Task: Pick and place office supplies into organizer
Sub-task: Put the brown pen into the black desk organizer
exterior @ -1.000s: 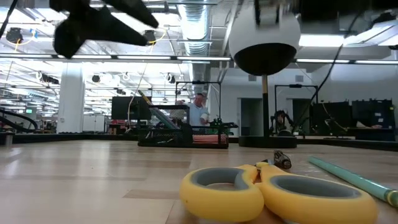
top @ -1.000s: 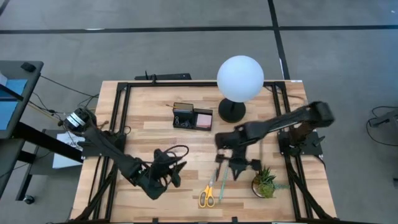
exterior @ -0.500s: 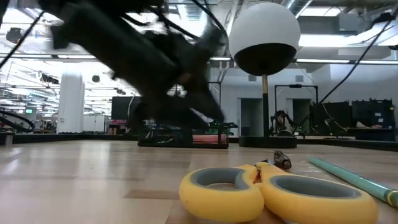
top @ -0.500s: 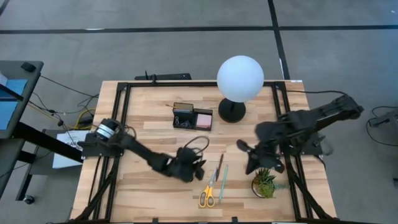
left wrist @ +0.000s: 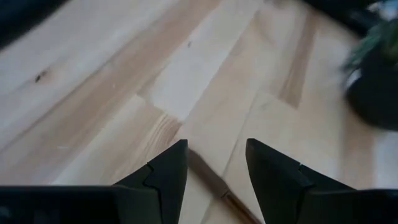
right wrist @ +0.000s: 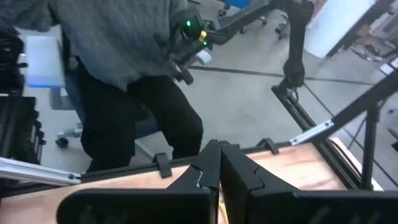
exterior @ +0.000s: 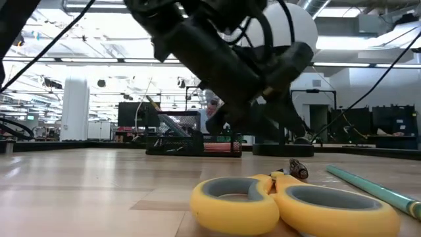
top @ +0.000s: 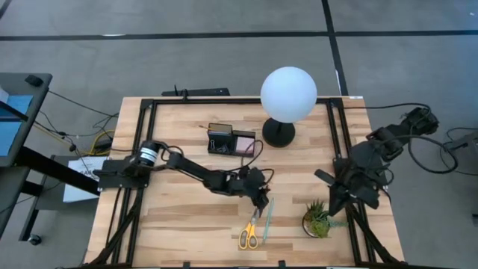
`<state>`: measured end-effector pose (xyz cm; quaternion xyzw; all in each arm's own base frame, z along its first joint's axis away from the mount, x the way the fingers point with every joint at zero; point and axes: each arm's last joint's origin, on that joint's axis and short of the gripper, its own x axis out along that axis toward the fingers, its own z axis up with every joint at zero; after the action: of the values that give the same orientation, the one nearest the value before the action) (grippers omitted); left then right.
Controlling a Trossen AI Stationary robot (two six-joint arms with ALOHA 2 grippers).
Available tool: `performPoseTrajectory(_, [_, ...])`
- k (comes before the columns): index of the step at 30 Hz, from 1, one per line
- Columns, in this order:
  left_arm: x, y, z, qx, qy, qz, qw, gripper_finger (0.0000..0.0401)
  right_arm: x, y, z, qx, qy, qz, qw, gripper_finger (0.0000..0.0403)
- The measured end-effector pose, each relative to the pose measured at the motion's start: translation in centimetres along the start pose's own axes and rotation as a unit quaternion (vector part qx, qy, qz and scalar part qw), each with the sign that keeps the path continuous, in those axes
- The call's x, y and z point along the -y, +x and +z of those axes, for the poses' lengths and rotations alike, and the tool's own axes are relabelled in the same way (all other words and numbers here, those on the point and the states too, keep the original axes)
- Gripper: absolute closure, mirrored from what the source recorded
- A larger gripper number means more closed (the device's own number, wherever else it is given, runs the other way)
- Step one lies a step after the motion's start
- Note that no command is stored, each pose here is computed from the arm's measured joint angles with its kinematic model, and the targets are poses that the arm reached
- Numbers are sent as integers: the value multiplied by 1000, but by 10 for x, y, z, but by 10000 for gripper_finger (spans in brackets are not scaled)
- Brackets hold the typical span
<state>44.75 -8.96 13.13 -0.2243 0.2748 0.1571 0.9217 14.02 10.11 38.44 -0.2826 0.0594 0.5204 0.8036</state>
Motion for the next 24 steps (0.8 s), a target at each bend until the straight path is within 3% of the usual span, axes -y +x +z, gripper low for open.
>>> performPoseTrajectory(7, [3, 16, -5, -66, -13, 61, 996, 243, -4, 6, 2, 1, -3, 21, 1000, 403])
performPoseTrajectory(15, [4, 16, -3, -66, -13, 73, 995, 243, -3, 11, -1, -23, 0, 9, 1000, 403])
performPoseTrajectory(24, [-2, 5, -6, -120, -7, 108, 987, 243, -3, 11, -2, -31, 26, 2, 999, 403])
